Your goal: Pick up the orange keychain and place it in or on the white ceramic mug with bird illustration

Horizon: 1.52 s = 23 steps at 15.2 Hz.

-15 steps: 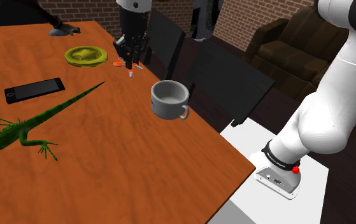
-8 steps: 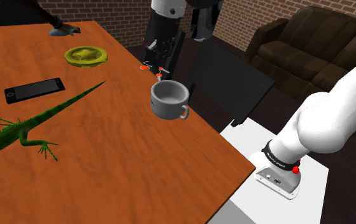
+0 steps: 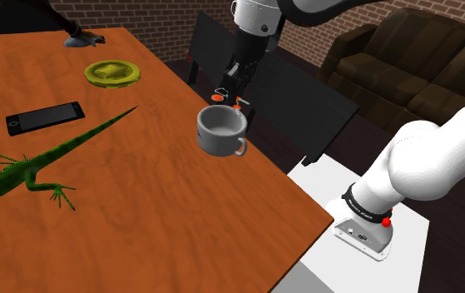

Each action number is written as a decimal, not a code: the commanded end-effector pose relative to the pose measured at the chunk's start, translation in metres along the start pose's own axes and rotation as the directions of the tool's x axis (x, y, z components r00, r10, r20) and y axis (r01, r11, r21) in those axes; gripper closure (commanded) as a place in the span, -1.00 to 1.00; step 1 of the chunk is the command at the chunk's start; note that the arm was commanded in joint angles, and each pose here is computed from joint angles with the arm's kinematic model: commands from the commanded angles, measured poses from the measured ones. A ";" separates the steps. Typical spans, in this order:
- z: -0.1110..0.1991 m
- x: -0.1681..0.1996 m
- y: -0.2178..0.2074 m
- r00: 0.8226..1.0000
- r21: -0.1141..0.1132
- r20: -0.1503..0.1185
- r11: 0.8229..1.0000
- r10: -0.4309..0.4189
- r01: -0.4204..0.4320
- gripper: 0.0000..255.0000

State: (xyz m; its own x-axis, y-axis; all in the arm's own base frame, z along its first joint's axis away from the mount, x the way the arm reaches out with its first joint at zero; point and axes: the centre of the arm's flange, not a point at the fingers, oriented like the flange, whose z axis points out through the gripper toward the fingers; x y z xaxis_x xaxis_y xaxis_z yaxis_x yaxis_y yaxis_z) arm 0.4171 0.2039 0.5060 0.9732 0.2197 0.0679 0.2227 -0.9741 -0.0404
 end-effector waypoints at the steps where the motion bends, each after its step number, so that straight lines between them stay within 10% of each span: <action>1: 0.009 -0.001 0.001 1.000 0.000 0.000 1.000 0.000 0.000 1.00; 20: 0.068 -0.005 0.003 1.000 0.000 0.000 1.000 0.000 0.000 1.00; 21: 0.068 -0.005 0.003 1.000 0.000 0.000 1.000 0.000 0.000 -1.00; 23: 0.068 -0.005 0.003 1.000 0.000 0.000 1.000 0.000 0.000 -1.00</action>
State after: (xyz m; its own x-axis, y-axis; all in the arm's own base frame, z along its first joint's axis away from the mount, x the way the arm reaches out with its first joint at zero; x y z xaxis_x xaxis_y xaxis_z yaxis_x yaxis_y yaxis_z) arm 0.4164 0.2032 0.4381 0.9732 0.2197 0.0679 0.2227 -0.9740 -0.0406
